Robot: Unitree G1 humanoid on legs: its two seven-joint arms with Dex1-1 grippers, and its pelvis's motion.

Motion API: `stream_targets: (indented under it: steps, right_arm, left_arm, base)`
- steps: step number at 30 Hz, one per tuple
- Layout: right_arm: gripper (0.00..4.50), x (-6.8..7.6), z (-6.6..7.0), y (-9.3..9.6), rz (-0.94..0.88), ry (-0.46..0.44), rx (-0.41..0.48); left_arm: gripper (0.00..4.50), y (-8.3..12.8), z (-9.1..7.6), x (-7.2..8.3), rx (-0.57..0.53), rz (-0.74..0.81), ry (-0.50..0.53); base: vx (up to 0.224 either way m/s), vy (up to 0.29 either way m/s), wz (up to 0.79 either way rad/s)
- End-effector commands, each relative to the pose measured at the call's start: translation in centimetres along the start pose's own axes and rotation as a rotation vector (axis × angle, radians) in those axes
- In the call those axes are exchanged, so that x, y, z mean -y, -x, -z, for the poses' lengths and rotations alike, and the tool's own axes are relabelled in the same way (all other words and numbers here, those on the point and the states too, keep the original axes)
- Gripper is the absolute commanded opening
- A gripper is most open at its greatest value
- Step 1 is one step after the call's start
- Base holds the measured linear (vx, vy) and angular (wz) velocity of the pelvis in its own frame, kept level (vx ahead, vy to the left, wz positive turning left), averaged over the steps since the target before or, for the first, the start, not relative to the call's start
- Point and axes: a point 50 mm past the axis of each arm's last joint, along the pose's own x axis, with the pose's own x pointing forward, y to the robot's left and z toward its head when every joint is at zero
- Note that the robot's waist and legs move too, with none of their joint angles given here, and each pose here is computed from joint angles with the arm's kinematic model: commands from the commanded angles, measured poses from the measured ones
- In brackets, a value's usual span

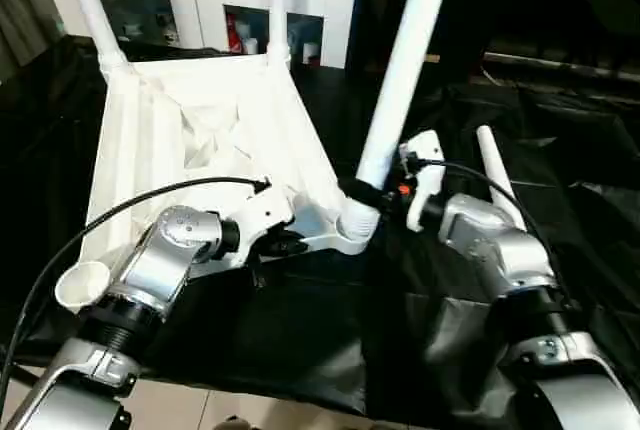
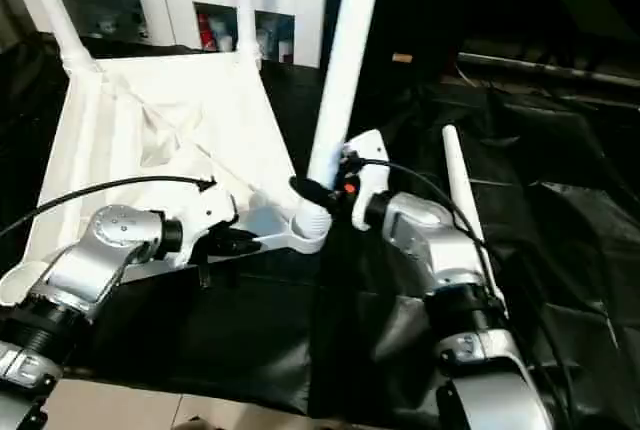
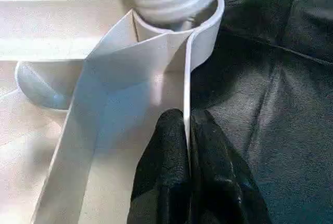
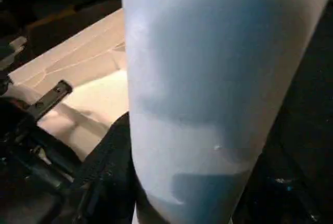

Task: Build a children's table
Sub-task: Insert table leg to table base

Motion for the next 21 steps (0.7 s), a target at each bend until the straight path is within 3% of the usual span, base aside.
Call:
stream_targets:
  steps: [1, 6, 10, 16, 21]
  right_arm:
    - [1.91, 0.1, -0.2, -0.1, -0.009, 0.018, -0.02]
    - [1.91, 0.1, 0.3, -0.2, -0.022, 0.036, -0.067]
    - [1.91, 0.5, 0.1, -0.2, 0.001, 0.035, -0.042]
    - [1.91, 0.9, 0.9, 0.3, 0.029, -0.017, -0.013]
    - [1.91, 1.3, 2.6, 1.4, 0.101, -0.084, 0.076]
  left_arm:
    - [0.0, -0.4, 0.8, 0.7, -0.008, 0.041, 0.038]
    - [0.0, -0.3, 0.9, 0.3, -0.038, 0.041, 0.024]
    - [0.0, -0.3, 0.8, 0.3, -0.042, 0.049, 0.019]
    - [0.0, -0.5, 0.5, 0.1, -0.034, 0.038, 0.013]
    - [0.0, -0.4, 0.3, -0.4, -0.024, 0.012, 0.009]
  base:
    - [0.0, 0.0, 0.0]
    - [0.0, 0.0, 0.0]
    - [0.0, 0.0, 0.0]
    - [0.0, 0.0, 0.0]
    - [0.0, 0.0, 0.0]
